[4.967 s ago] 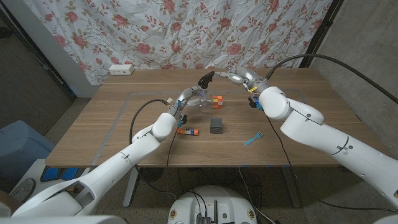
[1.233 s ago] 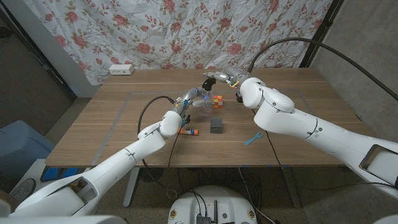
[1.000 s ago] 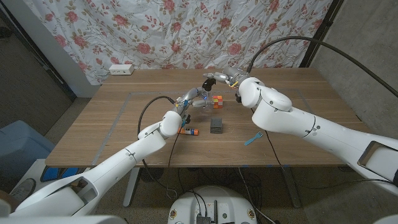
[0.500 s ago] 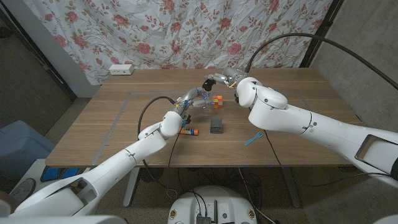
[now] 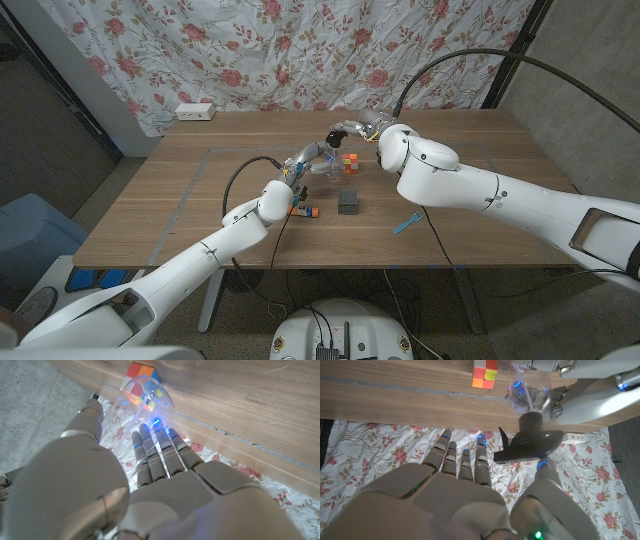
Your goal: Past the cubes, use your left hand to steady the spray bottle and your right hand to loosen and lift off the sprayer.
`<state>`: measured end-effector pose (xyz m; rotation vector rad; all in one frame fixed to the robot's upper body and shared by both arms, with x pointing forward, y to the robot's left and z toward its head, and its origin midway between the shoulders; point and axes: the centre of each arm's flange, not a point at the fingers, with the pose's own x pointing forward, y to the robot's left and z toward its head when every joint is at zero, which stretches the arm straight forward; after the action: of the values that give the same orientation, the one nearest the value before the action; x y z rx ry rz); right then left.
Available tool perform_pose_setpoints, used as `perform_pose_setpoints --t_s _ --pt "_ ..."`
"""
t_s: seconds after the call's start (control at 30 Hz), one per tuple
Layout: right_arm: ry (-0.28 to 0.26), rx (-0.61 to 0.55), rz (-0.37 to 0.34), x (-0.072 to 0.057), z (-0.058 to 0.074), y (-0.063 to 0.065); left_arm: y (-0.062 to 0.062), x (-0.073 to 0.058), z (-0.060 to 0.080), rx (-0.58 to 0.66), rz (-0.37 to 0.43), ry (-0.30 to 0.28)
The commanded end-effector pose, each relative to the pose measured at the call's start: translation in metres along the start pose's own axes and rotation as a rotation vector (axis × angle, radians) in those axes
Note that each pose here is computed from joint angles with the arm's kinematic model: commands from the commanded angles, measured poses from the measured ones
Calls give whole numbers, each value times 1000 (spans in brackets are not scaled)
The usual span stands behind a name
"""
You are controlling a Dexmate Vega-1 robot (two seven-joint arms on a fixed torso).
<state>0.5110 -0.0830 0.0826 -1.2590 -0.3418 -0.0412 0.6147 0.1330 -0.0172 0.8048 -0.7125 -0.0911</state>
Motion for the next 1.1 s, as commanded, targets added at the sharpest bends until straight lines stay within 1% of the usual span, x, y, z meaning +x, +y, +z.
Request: perform_pose_setpoints --t_s 0.03,0.33,0.63,1.1 --pt "4 10 18 -1 0 0 -1 -2 0 -4 2 3" --pt "-25 51 34 0 -2 -1 -1 -2 -1 -6 2 3" --pt "-41 77 58 1 -3 -4 -1 -2 -1 -10 0 6" --pt "-91 128 100 1 -7 -8 -2 0 -2 -12 -3 1"
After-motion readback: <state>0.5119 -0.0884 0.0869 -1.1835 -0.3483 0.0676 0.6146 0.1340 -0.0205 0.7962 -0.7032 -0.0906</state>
